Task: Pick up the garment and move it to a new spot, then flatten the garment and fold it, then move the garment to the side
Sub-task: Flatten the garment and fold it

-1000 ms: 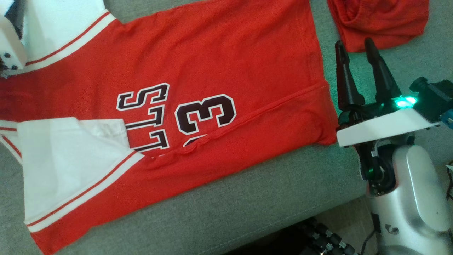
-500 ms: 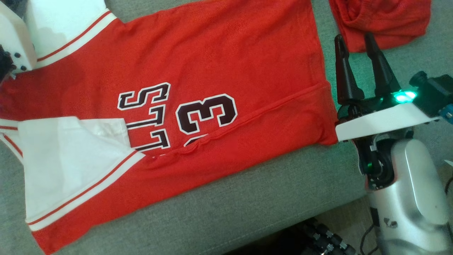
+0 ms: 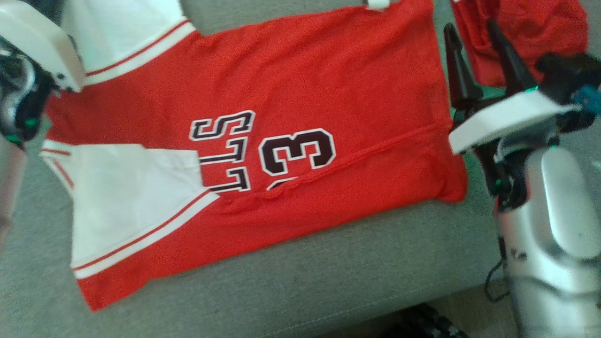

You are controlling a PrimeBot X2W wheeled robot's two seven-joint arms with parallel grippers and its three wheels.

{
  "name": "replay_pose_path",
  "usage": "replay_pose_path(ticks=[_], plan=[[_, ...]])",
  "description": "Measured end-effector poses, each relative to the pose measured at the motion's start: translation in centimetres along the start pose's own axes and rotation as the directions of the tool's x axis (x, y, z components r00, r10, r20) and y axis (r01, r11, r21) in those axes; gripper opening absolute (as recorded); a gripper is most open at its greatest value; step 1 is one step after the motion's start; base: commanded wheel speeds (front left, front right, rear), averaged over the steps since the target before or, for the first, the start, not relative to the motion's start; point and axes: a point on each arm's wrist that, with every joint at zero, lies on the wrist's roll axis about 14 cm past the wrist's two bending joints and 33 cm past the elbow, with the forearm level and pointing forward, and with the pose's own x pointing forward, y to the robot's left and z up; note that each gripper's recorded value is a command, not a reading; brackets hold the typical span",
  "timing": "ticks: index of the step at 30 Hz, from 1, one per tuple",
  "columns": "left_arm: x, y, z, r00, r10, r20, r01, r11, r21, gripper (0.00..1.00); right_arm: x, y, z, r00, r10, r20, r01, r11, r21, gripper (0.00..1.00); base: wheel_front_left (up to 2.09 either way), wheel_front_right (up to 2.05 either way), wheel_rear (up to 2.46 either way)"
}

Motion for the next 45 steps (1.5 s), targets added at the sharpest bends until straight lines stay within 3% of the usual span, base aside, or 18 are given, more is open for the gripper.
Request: replay_pose_path(ticks=[8, 17, 23, 31, 34, 35, 37, 45], plan=[[-3.9, -0.5, 1.9, 0.992, -0.004, 0.123, 0.003, 1.0, 0.013, 0.0, 3.8, 0.7, 0.7, 0.992, -0.008, -0.128, -0.005, 0.995, -0.103, 1.0, 0.0, 0.0, 0.0], [-5.6, -1.1, 2.2, 0.985, -0.016, 0.172, 0.016, 1.0, 0.002, 0.0, 6.6, 1.2, -2.6, 0.942, -0.033, -0.334, -0.013, 0.991, -0.135, 1.0, 0.0, 0.0, 0.0], [-5.5, -1.8, 1.9, 0.984, -0.036, 0.176, 0.036, 0.999, 0.006, 0.0, 6.6, -0.5, -4.4, 0.91, -0.084, -0.407, 0.03, 0.99, -0.136, 1.0, 0.0, 0.0, 0.0], [-5.0, -1.5, 1.3, 0.986, -0.034, 0.165, 0.036, 0.999, -0.01, 0.0, 7.9, 0.1, -4.6, 0.899, -0.058, -0.434, 0.021, 0.996, -0.089, 1.0, 0.0, 0.0, 0.0], [-5.0, -1.3, 1.0, 0.987, -0.03, 0.158, 0.032, 0.999, -0.014, 0.0, 8.5, 0.5, -4.6, 0.898, -0.05, -0.437, 0.013, 0.996, -0.087, 0.54, 0.0, 0.0, 0.0], [-4.9, -1.2, 1.0, 0.986, -0.028, 0.161, 0.031, 0.999, -0.015, 0.0, 8.7, 0.7, -4.7, 0.895, -0.045, -0.444, 0.006, 0.996, -0.09, 0.27, 0.0, 0.0, 0.0], [-4.9, -1.2, 1.1, 0.986, -0.028, 0.163, 0.031, 0.999, -0.014, 0.0, 8.7, 0.7, -4.6, 0.898, -0.045, -0.437, 0.006, 0.996, -0.092, 0.0, 0.0, 0.0, 0.0], [-5.1, -1.6, 2.2, 0.98, -0.035, 0.198, 0.038, 0.999, -0.011, 0.0, 8.4, 0.5, -3.7, 0.916, -0.053, -0.397, 0.005, 0.993, -0.12, 0.0, 0.0, 0.0, 0.0]])
